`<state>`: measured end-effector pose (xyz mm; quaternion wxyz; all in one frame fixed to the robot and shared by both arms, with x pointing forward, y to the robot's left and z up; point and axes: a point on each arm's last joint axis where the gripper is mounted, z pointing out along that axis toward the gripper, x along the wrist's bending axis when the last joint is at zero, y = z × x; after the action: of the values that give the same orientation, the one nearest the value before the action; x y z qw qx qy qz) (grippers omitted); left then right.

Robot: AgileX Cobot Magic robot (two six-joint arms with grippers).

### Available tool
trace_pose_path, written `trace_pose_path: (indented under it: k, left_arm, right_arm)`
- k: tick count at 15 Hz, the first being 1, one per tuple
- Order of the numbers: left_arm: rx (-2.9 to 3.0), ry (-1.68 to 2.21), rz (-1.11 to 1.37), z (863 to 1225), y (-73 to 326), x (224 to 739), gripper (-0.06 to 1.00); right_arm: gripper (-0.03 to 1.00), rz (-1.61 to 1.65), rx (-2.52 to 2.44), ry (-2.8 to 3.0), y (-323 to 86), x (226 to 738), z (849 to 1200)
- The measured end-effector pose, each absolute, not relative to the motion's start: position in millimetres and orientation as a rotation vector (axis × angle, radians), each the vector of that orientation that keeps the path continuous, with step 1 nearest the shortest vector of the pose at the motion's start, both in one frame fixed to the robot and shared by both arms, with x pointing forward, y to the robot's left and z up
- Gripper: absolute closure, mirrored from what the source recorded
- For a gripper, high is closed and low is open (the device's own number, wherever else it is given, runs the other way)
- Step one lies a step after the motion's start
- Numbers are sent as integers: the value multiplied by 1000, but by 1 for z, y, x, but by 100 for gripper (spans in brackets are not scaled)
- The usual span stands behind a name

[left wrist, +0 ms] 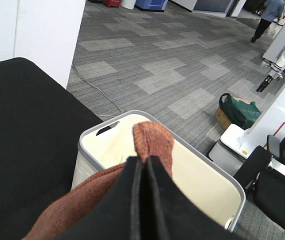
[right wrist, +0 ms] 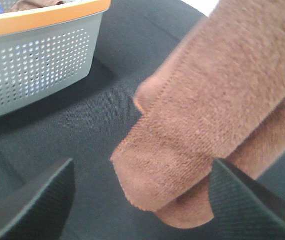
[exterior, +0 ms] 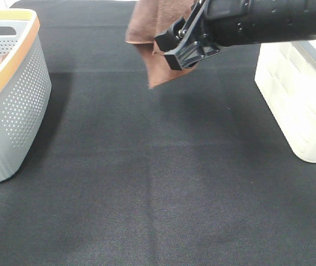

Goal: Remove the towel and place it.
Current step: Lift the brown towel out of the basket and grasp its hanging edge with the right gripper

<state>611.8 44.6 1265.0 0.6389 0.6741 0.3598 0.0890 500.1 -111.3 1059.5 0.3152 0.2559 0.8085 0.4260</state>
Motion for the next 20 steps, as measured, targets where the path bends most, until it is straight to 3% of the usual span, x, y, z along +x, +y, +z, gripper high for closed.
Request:
trace_pose_path:
  k: [6, 20]
  left_arm:
    - [1556, 830, 334, 1264, 50, 618, 94]
    - [1535, 768, 319, 1268, 32, 607, 94]
  right_arm:
    - [26, 1211, 742, 2076, -118, 490, 1080]
    - [26, 1249, 808, 2047, -101, 500, 1061]
